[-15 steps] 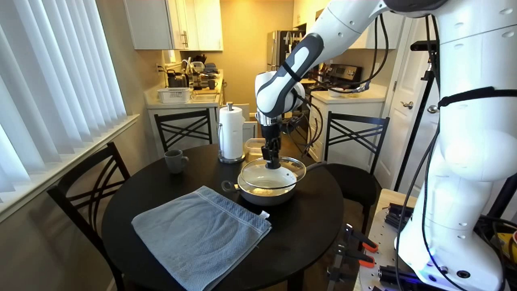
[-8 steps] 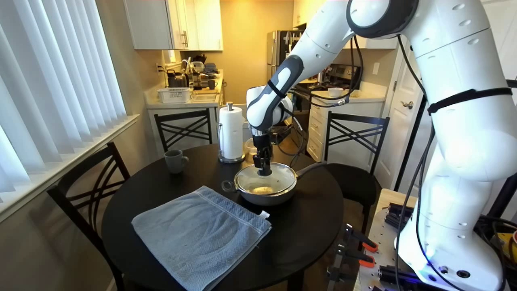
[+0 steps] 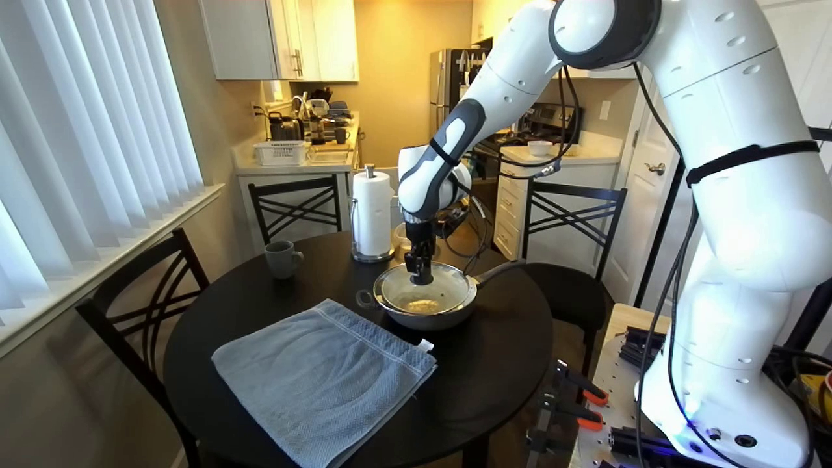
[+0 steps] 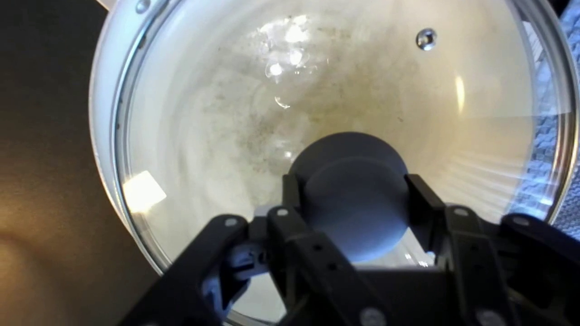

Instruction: Put the lid on the pot

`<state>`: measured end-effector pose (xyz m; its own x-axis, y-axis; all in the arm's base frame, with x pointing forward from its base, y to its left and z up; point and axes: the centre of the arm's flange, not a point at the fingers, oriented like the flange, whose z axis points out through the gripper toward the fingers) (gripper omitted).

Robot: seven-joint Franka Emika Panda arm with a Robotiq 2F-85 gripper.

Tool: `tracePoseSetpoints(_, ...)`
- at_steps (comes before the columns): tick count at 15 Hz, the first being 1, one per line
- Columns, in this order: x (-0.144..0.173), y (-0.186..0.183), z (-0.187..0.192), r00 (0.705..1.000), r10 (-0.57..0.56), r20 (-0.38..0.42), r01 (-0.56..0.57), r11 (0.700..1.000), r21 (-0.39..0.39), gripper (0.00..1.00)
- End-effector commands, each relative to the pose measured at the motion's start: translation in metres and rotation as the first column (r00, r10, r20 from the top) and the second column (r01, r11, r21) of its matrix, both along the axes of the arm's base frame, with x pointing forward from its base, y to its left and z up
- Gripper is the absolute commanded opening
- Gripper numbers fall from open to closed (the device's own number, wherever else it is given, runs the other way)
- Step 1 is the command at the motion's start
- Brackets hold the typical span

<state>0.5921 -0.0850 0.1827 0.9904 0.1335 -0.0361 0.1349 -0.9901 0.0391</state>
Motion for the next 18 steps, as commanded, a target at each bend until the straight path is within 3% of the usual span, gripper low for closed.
tracePoseSetpoints(1, -0.012, -0.003, 0.010, 0.999, -0.028, 0.040, 0.028, 1.000, -0.001, 0.33)
tracePoseSetpoints(10, -0.040, -0.014, 0.008, 0.984, -0.046, 0.169, 0.033, 0.996, 0.081, 0.33)
tracePoseSetpoints(18, -0.049, -0.010, 0.016, 0.989, -0.064, 0.134, 0.058, 0.997, 0.049, 0.33)
